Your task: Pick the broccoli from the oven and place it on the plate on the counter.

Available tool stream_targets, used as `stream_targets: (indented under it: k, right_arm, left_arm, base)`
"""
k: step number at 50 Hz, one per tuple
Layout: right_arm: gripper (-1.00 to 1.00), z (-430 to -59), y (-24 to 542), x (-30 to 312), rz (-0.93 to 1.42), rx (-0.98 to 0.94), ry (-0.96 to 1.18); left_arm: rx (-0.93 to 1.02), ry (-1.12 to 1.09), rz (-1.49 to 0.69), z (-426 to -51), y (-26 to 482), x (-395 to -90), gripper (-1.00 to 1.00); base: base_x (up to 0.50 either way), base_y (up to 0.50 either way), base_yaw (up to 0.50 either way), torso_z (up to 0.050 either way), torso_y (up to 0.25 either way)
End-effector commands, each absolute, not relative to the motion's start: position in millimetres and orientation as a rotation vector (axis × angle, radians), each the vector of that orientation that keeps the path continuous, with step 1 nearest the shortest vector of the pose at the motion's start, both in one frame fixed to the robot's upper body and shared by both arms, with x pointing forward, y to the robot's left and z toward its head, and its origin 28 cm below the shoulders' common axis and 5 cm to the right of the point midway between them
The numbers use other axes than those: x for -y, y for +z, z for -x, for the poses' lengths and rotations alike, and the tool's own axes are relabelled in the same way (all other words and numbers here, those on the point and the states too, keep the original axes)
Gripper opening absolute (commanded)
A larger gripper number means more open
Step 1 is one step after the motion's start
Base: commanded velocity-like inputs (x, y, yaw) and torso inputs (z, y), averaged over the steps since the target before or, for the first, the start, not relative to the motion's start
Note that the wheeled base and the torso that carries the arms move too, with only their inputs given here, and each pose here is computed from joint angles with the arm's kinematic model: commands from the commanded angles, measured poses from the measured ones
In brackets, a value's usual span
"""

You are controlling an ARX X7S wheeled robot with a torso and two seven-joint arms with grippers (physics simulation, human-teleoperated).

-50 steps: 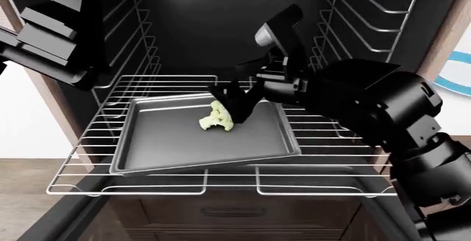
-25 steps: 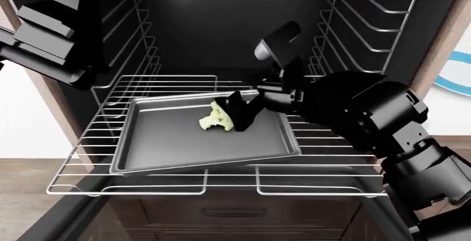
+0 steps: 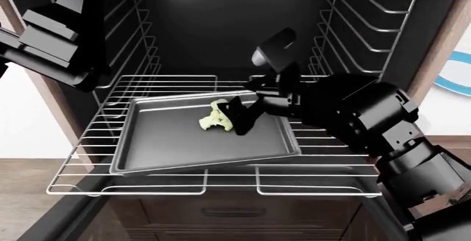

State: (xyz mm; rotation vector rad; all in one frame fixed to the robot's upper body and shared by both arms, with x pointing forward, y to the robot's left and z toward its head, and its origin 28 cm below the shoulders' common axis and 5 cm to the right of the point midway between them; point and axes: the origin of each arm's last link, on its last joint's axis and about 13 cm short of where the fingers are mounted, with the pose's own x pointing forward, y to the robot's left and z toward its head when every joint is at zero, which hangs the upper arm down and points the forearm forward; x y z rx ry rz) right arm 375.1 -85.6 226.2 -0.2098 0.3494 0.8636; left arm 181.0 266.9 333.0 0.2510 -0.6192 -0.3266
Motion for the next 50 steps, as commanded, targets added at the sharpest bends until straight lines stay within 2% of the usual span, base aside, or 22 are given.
stream_targets:
  k: [1, 17, 50]
  right_arm:
    - [1.00, -382, 230, 81, 0.244, -0.371, 0.866]
    - [1.00, -394, 232, 75, 0.287, -0.397, 0.870]
    - [1.00, -395, 225, 57, 0.336, -0.434, 0.939]
  left_arm:
    - [0.618, -0.325, -0.246, -181, 332, -268, 1.00]
    - [0.616, -0.326, -0.245, -183, 331, -270, 1.00]
    - [0.622, -0.328, -0.244, -182, 332, -270, 1.00]
  base:
    - [0.00, 0.00, 0.00, 0.000, 0.000]
    - [0.00, 0.00, 0.00, 0.000, 0.000]
    - [0.00, 0.00, 0.00, 0.000, 0.000]
